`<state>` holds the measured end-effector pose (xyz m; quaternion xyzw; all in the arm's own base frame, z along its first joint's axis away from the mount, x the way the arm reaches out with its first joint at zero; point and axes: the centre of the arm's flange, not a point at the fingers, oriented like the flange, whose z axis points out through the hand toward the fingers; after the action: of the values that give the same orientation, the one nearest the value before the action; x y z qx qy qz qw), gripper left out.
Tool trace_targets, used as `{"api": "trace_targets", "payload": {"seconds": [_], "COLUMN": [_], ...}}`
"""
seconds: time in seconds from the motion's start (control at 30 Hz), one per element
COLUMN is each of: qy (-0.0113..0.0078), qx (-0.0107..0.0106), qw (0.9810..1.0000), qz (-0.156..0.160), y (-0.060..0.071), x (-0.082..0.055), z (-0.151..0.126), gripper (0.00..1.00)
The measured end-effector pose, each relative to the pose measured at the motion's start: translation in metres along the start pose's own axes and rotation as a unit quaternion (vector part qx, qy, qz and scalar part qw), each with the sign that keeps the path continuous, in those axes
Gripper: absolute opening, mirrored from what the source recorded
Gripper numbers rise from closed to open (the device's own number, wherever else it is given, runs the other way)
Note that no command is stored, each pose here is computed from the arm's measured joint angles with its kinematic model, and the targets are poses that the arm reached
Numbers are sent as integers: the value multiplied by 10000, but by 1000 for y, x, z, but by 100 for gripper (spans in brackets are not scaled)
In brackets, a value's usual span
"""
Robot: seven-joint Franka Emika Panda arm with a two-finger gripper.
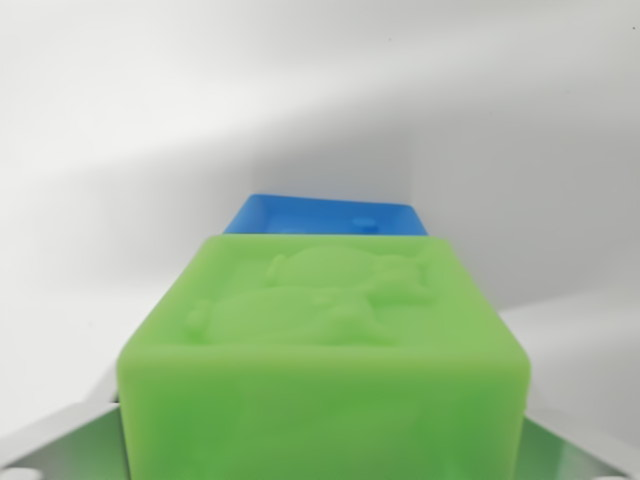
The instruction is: Stack cube
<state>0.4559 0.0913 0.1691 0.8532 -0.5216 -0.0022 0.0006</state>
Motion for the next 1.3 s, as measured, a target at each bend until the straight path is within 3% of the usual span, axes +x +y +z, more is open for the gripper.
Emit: {"api": "trace_targets", "payload": {"seconds": [0.83,1.07,1.3], "qy": [1,5,6], "qx": [2,20,21], "qw": [10000,10000,10000], "qz": [0,0,-1], "y": [0,-1,-1], "x": [0,0,0], "z": [-1,-10,-26], "gripper": [100,100,100]}}
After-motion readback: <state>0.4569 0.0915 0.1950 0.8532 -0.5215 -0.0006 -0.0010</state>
